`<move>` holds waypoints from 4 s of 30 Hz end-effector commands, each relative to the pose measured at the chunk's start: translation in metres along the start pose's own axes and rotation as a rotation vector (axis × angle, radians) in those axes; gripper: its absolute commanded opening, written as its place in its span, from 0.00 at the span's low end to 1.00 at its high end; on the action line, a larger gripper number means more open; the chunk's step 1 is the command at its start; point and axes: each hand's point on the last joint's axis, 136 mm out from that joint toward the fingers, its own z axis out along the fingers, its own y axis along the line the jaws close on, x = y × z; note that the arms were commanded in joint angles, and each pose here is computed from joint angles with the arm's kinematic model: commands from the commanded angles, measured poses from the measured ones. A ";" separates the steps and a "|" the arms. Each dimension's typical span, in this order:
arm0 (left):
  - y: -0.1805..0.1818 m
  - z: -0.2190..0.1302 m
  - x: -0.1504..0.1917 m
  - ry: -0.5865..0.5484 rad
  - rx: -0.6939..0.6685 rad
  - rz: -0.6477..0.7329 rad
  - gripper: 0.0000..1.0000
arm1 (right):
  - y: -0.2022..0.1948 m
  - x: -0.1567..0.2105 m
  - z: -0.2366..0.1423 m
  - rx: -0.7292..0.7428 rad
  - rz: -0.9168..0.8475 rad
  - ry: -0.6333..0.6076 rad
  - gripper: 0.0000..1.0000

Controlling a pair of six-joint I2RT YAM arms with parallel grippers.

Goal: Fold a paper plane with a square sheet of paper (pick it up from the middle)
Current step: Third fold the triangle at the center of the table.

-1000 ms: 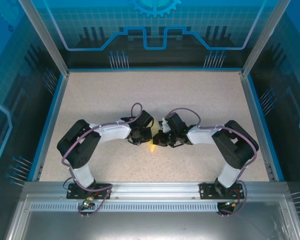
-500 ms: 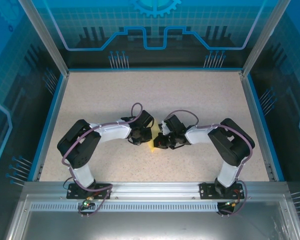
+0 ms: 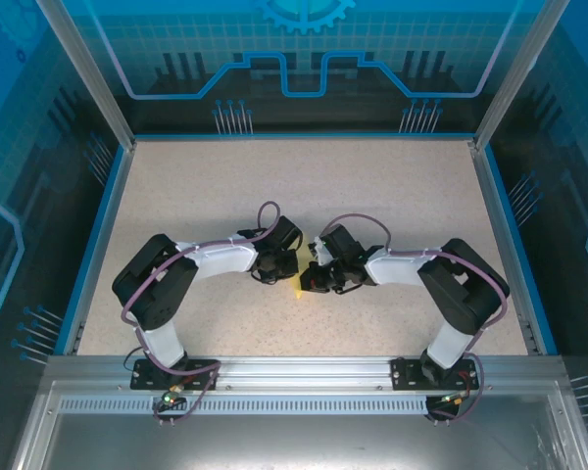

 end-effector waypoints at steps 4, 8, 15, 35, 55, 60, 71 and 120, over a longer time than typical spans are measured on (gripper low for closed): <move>0.066 0.020 0.035 0.110 -0.254 0.003 0.00 | -0.004 0.019 0.025 0.014 0.026 0.087 0.00; 0.067 0.021 0.036 0.111 -0.257 0.004 0.00 | -0.022 0.037 0.023 0.046 0.071 0.106 0.00; 0.068 0.020 0.036 0.109 -0.259 0.005 0.00 | -0.033 0.060 0.002 0.033 0.088 0.104 0.00; 0.049 0.003 0.024 0.065 -0.152 0.276 0.00 | -0.019 -0.067 -0.019 0.106 -0.035 -0.112 0.00; -0.014 -0.061 0.014 -0.077 0.206 0.107 0.15 | -0.046 -0.022 0.002 0.240 0.140 -0.054 0.00; -0.017 -0.057 0.048 -0.043 0.297 -0.004 0.11 | -0.051 -0.007 0.000 0.266 0.207 -0.075 0.00; 0.025 -0.026 0.086 0.040 0.195 -0.095 0.00 | -0.039 -0.014 -0.003 0.240 0.186 -0.081 0.00; 0.046 -0.014 0.090 0.032 0.104 -0.085 0.00 | 0.002 0.019 0.033 0.030 0.033 0.067 0.00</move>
